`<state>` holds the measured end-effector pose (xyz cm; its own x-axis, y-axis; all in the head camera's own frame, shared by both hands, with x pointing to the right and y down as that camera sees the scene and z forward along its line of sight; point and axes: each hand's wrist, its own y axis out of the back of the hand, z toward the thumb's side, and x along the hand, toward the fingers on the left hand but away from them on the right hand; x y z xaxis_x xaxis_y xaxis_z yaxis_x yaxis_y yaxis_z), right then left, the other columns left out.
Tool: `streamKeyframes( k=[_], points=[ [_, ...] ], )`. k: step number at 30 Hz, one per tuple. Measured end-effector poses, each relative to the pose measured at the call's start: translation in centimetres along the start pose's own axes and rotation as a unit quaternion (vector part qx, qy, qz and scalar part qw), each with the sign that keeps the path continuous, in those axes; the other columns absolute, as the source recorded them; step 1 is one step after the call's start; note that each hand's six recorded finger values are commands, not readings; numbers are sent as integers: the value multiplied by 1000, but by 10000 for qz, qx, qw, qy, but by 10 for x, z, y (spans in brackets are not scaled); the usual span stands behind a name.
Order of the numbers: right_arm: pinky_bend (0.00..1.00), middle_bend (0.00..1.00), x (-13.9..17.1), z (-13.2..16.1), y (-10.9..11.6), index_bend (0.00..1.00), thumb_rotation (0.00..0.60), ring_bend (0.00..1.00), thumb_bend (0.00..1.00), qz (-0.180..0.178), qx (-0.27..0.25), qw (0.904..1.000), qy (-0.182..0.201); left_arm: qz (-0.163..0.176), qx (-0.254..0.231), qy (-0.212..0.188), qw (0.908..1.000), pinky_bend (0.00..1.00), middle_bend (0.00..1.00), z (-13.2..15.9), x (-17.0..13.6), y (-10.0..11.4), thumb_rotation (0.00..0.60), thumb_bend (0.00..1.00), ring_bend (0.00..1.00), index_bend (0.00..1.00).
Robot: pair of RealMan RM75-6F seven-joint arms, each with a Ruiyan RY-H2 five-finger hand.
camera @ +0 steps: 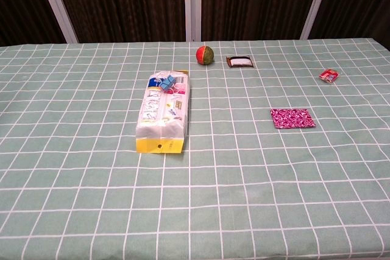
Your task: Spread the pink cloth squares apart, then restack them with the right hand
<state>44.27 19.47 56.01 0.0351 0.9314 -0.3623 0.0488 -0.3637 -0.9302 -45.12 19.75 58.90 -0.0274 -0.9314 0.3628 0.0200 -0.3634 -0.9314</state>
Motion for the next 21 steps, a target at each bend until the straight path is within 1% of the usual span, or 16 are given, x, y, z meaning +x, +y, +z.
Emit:
streamKeyframes(
  k=[6, 16, 20, 21],
  points=[
    [0, 97, 0, 1, 1, 132, 598, 9, 47, -15, 1, 10000, 26, -29, 3, -31, 10000, 120, 190, 0, 2, 1, 600, 17, 100, 195],
    [0, 97, 0, 2, -3, 132, 599, 9, 53, 88, -46, 9999, 77, -16, -29, -44, 10000, 120, 190, 1, 0, 3, 600, 18, 100, 195],
    [0, 96, -4, 6, -6, 133, 596, 5, 173, 147, -58, 9998, 135, -6, -51, -44, 10000, 120, 190, 1, 0, 3, 600, 17, 100, 195],
    [0, 96, -6, 8, -7, 132, 595, 2, 222, 172, -55, 9997, 162, 6, -71, -36, 10000, 120, 190, 1, 0, 4, 600, 18, 100, 195]
  ],
)
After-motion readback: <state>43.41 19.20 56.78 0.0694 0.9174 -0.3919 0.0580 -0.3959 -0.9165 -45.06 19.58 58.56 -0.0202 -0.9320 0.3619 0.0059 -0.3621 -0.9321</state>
